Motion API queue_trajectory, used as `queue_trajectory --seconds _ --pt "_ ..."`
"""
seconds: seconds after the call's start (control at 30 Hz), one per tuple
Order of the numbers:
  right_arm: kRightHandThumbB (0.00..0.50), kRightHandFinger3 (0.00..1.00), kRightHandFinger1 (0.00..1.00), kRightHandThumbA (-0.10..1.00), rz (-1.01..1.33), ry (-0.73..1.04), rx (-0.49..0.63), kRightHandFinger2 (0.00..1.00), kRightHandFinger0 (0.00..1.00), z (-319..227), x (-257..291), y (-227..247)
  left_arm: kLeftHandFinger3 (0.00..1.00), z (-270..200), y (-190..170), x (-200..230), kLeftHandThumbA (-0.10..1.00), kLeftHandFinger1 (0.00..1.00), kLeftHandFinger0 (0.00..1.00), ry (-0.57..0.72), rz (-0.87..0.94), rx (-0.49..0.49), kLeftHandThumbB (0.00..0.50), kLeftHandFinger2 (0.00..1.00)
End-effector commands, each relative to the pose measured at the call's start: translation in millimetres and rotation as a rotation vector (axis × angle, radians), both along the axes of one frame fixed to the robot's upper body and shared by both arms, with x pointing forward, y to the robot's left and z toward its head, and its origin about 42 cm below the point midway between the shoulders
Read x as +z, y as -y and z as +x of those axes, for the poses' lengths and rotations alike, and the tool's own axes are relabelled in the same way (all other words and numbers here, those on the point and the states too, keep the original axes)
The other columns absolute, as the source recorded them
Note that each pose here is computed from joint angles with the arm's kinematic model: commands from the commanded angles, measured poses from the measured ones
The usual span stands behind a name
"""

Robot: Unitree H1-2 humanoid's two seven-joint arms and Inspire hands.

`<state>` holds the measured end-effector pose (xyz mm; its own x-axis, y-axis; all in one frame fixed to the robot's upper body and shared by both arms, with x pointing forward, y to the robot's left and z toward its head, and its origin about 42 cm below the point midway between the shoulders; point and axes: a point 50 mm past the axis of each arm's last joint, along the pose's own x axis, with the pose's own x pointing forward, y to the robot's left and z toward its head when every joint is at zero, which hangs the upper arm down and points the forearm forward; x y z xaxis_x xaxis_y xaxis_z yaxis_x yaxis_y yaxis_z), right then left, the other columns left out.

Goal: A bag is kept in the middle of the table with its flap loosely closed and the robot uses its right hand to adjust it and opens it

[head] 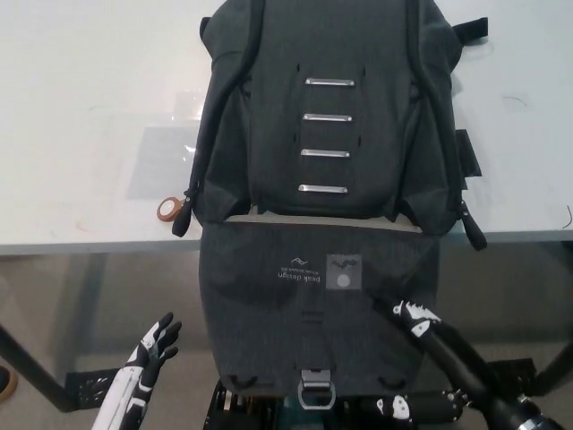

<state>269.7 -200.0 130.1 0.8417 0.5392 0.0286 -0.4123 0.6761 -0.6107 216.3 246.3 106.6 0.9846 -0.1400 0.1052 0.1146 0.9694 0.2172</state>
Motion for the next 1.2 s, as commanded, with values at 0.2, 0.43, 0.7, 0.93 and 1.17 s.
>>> queue_trajectory --seconds 0.2,0.43,0.7,0.93,1.17 --pt "0.271 1.00 1.00 1.00 -0.027 -0.075 -0.059 1.00 1.00 -15.6 -34.8 27.0 1.00 10.2 -3.4 11.0 1.00 1.00 1.00 0.037 0.018 -0.025 0.050 1.00" --pt "0.295 1.00 1.00 1.00 0.265 -0.102 -0.188 1.00 1.00 -29.5 -41.1 51.8 1.00 14.0 -1.9 13.4 1.00 1.00 1.00 0.046 0.024 -0.025 0.027 1.00" --pt "0.218 1.00 1.00 1.00 0.746 0.098 -0.450 1.00 1.00 -48.8 -37.5 41.2 1.00 14.1 -1.8 13.8 1.00 1.00 1.00 0.044 0.027 -0.025 0.030 1.00" --pt "0.142 1.00 1.00 1.00 0.833 -0.008 -0.432 1.00 1.00 -66.5 -56.4 6.3 1.00 14.3 -1.0 12.3 1.00 1.00 1.00 0.043 0.017 -0.016 0.033 1.00" --pt "0.160 1.00 1.00 1.00 0.808 -0.052 -0.384 1.00 1.00 -61.2 -65.4 -3.0 1.00 10.2 -2.1 9.8 1.00 1.00 1.00 0.032 0.008 -0.009 0.040 1.00"
